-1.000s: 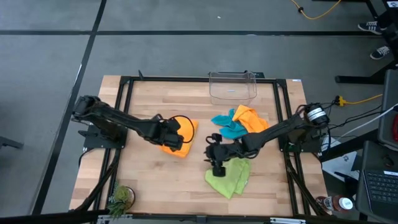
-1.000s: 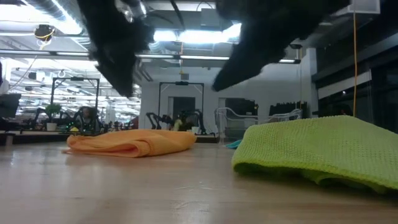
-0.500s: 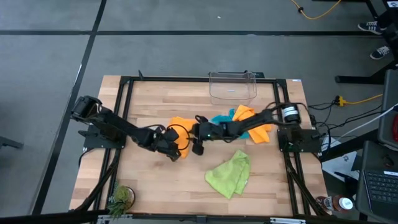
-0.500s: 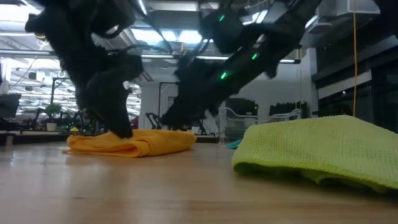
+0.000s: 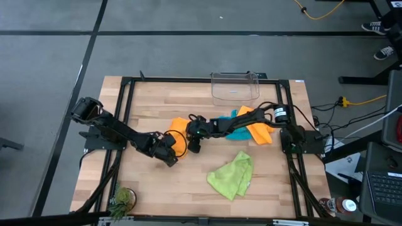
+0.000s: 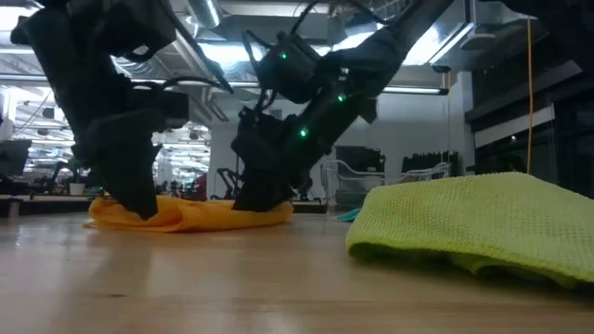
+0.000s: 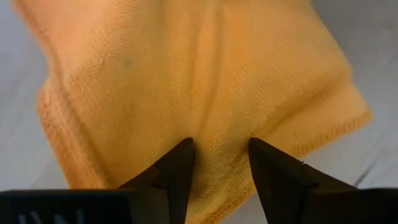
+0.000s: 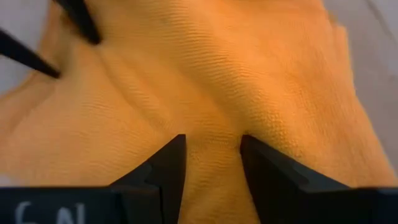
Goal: Fold microfiber towels
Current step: Fold the left yellow microfiber cloth
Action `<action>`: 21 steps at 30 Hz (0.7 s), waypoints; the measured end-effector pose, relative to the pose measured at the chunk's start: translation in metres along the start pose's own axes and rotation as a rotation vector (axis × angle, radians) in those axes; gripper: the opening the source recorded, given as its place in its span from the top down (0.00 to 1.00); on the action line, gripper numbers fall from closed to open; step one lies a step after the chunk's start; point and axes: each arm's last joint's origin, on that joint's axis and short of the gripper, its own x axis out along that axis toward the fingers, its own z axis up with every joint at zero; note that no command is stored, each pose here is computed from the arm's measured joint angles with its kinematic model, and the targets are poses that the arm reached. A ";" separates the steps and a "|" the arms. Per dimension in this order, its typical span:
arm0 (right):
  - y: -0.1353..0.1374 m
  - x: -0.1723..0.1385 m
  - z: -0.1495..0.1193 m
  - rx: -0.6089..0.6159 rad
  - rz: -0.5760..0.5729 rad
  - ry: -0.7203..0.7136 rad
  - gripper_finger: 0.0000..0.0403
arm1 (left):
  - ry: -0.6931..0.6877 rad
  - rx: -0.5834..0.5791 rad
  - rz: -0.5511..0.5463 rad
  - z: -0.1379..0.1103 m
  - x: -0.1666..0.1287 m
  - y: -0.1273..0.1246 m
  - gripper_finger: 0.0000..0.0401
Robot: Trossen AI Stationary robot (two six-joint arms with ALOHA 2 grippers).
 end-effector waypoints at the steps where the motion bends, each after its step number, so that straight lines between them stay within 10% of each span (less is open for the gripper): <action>1: 0.002 -0.001 0.005 -0.002 0.009 -0.010 0.61 | -0.006 0.006 -0.001 0.002 -0.001 -0.001 0.63; 10: 0.034 -0.014 0.018 -0.043 0.072 -0.022 0.61 | -0.127 0.143 0.062 0.027 -0.016 -0.011 0.63; 21: 0.055 -0.011 0.009 -0.065 -0.035 -0.066 0.61 | -0.119 0.199 0.266 0.077 0.005 0.038 0.63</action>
